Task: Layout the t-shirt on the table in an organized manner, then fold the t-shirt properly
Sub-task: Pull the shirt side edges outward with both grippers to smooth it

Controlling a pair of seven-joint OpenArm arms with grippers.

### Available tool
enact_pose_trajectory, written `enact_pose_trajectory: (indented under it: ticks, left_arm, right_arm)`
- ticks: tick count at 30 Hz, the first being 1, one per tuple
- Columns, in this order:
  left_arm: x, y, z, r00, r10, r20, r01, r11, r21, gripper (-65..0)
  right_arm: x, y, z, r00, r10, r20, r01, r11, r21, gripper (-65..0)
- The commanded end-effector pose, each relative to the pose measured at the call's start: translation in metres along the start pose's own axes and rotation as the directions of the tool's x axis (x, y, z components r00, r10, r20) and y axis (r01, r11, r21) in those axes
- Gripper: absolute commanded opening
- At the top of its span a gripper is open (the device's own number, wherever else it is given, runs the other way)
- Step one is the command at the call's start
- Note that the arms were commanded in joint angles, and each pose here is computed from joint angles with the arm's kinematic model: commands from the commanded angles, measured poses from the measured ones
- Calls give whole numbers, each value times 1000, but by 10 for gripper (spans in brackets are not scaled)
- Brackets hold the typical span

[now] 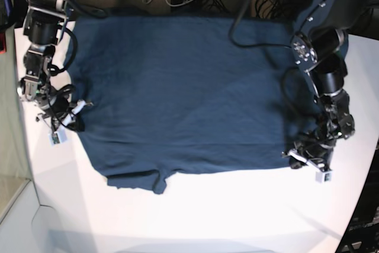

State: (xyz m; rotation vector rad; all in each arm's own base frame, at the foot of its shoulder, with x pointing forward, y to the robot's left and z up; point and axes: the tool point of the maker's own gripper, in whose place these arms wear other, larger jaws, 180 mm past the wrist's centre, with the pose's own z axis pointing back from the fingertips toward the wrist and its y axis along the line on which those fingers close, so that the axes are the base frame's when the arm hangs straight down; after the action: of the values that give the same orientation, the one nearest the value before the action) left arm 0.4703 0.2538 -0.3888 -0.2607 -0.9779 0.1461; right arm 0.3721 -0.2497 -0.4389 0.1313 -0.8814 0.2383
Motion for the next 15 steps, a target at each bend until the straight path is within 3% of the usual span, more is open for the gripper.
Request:
enact_pose_trajectory:
  ticks: [1, 5, 11, 15]
  left_arm:
    - [29, 13, 3, 996, 13, 92, -15, 1000, 27, -645]
    - [9, 63, 10, 991, 75, 108, -93, 981, 172, -645]
    - [-58, 91, 22, 992, 118, -40, -105, 966, 235, -645]
    - [-113, 95, 36, 966, 162, -200, -109, 961, 254, -645]
  right_arm:
    - [-38, -3, 4, 985, 42, -170, -44, 999, -7, -650]
    - [-47, -8, 10, 981, 41, -188, -45, 999, -16, -650]
    - [-58, -31, 24, 973, 58, -221, -71, 996, -49, -650]
    - [-56, -40, 29, 972, 69, -225, -85, 994, -64, -650]
